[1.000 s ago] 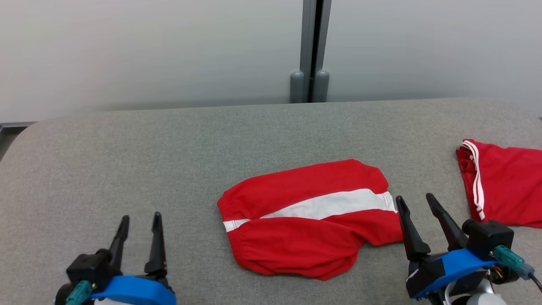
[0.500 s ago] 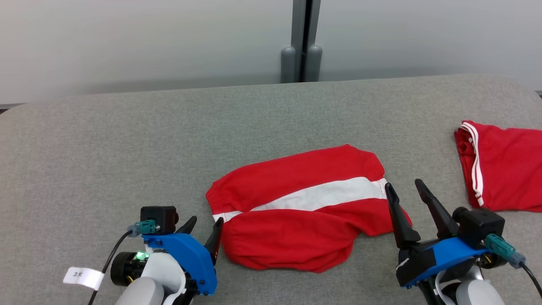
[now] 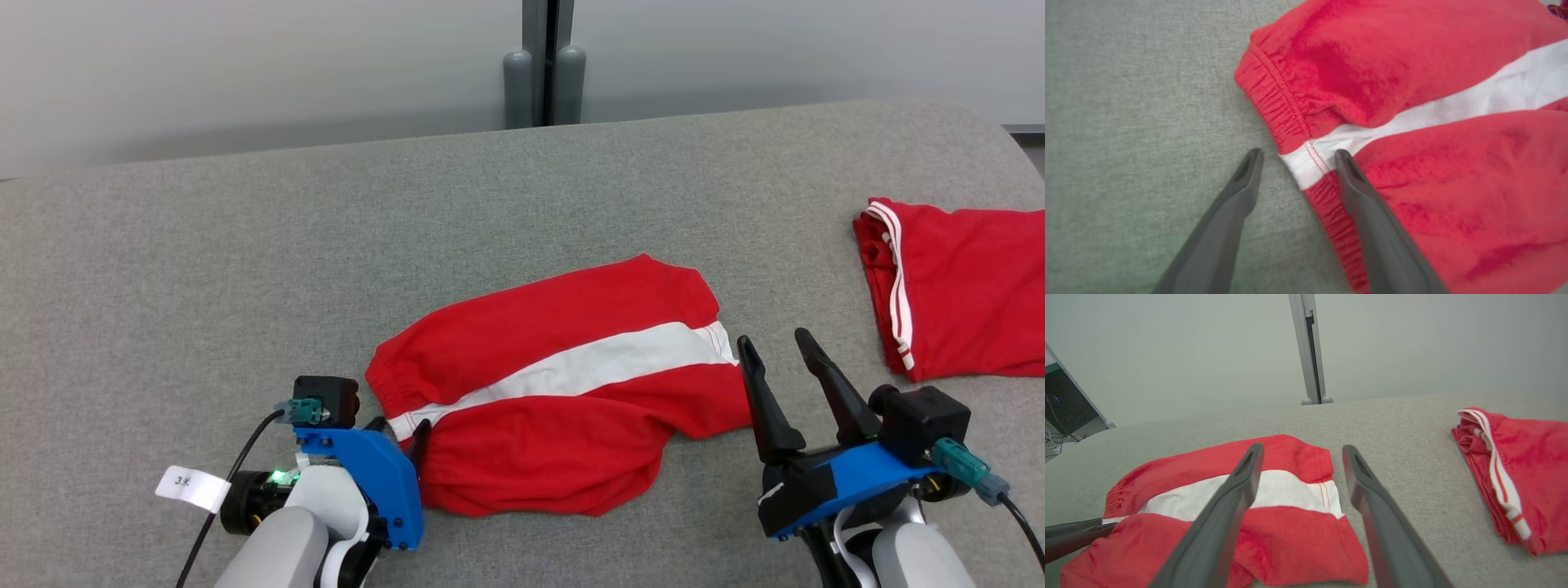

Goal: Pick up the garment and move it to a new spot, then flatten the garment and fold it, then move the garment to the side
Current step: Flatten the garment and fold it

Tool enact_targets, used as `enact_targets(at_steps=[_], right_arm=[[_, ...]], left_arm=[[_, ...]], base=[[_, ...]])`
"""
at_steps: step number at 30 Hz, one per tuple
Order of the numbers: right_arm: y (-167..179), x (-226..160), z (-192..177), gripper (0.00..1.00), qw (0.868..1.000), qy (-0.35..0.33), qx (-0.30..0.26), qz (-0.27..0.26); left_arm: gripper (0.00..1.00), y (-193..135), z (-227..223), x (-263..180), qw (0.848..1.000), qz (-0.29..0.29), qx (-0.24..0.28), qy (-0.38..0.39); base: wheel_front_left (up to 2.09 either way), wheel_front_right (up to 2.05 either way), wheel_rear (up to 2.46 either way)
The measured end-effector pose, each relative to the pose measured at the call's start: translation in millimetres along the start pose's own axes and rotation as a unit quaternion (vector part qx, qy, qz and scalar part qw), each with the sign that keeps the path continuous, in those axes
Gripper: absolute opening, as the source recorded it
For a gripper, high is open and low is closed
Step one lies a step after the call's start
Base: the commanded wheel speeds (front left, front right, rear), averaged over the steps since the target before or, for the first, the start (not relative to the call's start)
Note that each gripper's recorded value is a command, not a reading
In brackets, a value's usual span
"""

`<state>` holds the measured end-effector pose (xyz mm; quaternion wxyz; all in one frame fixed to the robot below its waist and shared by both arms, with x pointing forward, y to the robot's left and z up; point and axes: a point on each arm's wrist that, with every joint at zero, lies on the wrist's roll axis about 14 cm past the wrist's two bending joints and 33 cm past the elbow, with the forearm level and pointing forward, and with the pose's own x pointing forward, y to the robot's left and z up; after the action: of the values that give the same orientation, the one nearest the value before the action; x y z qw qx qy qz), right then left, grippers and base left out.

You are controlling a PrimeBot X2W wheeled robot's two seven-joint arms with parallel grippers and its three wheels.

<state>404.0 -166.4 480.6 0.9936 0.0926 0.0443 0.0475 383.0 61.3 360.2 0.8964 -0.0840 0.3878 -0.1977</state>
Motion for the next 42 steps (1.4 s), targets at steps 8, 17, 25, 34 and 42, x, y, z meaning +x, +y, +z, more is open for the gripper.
enact_targets(at_steps=[8,17,25,34,42], right_arm=[[-2.0,20.7,1.8,1.0,1.0,0.026,-0.015,0.002],[-30.1,38.2,-56.0,1.0,0.963,0.265,-0.027,-0.036],[-20.6,45.6,-89.8,1.0,0.942,0.333,-0.027,-0.021],[-14.7,55.2,-96.5,1.0,0.944,0.324,-0.058,-0.007],[-11.3,63.7,-82.7,1.0,0.954,0.286,-0.089,0.001]], left_arm=[[0.0,-1.7,-4.8,5.9,1.0,-0.006,0.008,0.015],[0.0,4.3,1.8,6.2,1.0,-0.005,0.01,-0.011],[0.0,5.3,7.3,11.4,1.0,-0.011,0.009,-0.021],[0.0,4.4,10.3,17.1,0.999,-0.019,0.011,-0.024],[0.0,4.8,13.0,21.1,0.999,-0.022,0.011,-0.025]], base=[[0.0,0.0,0.0],[0.0,0.0,0.0],[0.0,0.0,0.0],[0.0,0.0,0.0],[0.0,0.0,0.0]])
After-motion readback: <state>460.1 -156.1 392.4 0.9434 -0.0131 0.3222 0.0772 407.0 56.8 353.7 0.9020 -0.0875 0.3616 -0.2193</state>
